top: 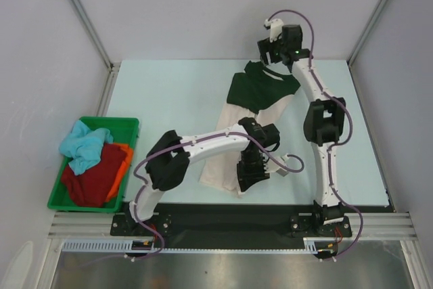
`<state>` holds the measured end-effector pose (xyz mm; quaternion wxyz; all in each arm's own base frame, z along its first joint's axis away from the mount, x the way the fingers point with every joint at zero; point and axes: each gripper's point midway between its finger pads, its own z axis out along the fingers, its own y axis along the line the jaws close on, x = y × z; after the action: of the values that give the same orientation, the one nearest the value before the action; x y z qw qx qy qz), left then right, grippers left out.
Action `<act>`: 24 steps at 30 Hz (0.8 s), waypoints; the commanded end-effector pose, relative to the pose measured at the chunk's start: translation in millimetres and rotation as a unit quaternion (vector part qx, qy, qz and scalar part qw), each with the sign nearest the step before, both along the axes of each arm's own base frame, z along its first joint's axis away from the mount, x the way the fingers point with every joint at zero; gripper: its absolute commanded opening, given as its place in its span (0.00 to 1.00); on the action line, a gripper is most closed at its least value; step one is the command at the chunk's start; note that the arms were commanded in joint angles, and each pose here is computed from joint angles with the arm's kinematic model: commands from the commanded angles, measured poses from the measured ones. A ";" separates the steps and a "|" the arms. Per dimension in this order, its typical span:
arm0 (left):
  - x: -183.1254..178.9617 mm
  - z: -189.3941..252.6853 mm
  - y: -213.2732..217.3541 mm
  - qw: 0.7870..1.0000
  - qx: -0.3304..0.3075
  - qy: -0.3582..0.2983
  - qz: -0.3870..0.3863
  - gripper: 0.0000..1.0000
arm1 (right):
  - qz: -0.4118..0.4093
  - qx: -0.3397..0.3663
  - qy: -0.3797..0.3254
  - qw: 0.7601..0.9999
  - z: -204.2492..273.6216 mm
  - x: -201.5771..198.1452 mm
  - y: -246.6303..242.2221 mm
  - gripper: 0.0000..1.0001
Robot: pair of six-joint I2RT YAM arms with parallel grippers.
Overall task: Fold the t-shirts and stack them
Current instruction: Fold the tshirt
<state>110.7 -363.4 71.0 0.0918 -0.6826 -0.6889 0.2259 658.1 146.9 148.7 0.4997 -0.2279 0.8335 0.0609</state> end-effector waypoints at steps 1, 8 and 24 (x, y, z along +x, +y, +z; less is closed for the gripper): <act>-2.5 56.8 16.9 0.998 -0.046 -0.047 0.009 0.30 | -0.021 0.043 -0.063 0.997 113.6 -28.4 -17.1 0.84; 46.4 98.0 28.0 0.980 -0.084 -0.156 0.091 0.81 | -0.031 0.098 0.090 0.991 48.5 -102.2 -54.4 0.81; 139.7 17.6 118.8 0.896 -0.013 0.062 0.439 0.66 | -0.100 0.169 0.219 0.956 -49.5 -133.7 -124.2 0.75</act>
<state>263.7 -230.5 90.8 -0.0175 -0.3251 -0.9150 0.2381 514.9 10.0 95.3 0.3325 -0.0271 0.9262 0.1756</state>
